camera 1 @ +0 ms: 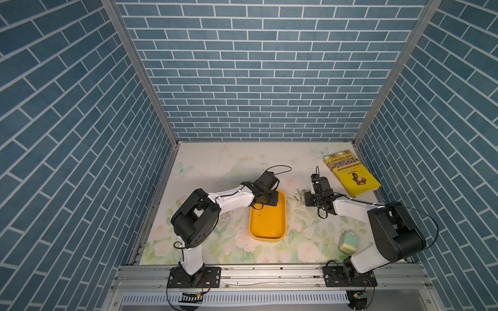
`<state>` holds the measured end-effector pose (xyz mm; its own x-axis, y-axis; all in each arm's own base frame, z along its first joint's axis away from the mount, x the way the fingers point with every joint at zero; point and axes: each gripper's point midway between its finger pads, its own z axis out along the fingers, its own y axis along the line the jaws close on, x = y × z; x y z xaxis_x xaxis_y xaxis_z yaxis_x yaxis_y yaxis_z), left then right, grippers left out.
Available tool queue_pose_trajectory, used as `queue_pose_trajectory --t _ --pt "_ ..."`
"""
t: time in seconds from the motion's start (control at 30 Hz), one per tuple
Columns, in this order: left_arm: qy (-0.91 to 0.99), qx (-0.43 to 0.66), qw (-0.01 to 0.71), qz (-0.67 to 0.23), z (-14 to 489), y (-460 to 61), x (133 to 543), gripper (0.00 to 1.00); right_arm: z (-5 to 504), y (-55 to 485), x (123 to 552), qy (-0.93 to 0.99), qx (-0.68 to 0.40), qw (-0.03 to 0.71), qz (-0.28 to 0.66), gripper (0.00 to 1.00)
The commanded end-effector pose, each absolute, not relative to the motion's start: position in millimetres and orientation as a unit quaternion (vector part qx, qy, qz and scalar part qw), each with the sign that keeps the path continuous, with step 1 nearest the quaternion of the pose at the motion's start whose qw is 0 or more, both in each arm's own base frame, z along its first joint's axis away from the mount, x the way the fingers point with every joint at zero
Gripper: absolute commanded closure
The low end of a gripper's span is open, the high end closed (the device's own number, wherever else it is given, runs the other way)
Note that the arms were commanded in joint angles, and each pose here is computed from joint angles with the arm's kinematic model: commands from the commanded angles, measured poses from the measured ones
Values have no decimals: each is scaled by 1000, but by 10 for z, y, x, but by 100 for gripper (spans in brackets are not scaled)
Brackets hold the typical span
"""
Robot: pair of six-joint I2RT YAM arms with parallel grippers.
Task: Take out the screws from the storage box
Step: Place the screw at the center of the board, then pick up the screw from the storage box.
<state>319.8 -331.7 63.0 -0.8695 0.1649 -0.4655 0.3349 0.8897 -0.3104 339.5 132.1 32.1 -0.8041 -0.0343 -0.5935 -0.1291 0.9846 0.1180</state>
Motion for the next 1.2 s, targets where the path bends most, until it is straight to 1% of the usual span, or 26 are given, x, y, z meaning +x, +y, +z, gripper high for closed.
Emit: queue_pose_trajectory --t 0.0,0.4,0.63,1.0,1.1,1.17 --pt "958 132 201 -158 465 -3232 3172 51 434 1339 3414 939 -47 330 88 73" --pt "955 154 205 -151 391 -3320 3277 54 412 1399 3409 939 -58 325 101 72" --pt "957 151 203 -141 288 -3271 3305 55 380 1439 3404 940 -64 318 109 72" --pt "954 148 231 -118 295 -3166 3401 56 352 1456 3394 941 -67 312 112 73" --pt "956 155 219 -121 210 -3181 3365 57 335 1469 3396 942 -69 308 115 73" --pt "958 157 208 -119 133 -3170 3329 59 324 1487 3390 942 -72 305 118 73"
